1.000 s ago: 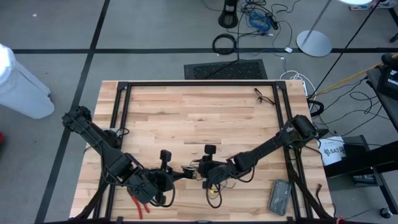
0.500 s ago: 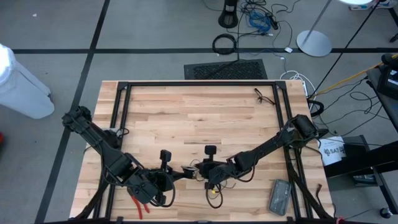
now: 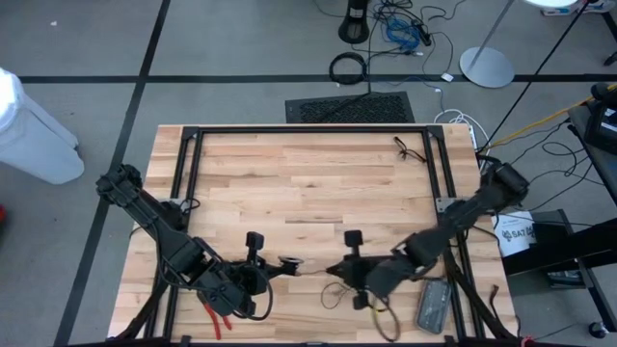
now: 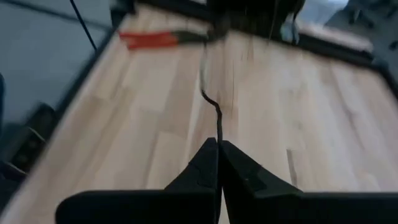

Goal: Coil cords
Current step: Coil the black wire onto the black spool

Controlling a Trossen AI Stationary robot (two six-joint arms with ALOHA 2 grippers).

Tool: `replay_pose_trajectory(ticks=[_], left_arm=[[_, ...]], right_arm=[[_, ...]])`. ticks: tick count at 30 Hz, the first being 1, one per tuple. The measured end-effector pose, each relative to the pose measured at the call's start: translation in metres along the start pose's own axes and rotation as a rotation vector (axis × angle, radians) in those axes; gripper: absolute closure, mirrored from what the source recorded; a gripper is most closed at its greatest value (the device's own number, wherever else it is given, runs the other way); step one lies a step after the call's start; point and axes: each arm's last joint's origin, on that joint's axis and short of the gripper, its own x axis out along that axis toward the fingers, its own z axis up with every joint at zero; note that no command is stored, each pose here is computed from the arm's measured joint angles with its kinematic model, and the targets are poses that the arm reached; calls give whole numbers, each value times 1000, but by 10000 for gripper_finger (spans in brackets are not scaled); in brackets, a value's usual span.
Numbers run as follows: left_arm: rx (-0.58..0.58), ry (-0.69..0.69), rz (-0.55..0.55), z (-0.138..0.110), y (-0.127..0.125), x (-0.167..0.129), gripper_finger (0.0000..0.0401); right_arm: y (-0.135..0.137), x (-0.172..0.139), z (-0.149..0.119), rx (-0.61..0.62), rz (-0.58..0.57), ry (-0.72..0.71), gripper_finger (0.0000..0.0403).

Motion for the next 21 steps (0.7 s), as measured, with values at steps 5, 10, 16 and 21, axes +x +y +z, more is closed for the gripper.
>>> replay_pose_trajectory(ticks=[5, 10, 16, 21], left_arm=[[-6, 5, -2, -1, -1, -1, 390], [-4, 3, -8, -1, -2, -2, 390], [-6, 2, -20, 0, -2, -1, 390], [-6, 10, -80, -1, -4, -1, 390]], right_arm=[[5, -31, 11, 3, 0, -82, 403], [12, -47, 15, -1, 3, -131, 403], [16, -48, 19, -13, 13, -182, 403], [14, -50, 28, -54, -23, -253, 403]])
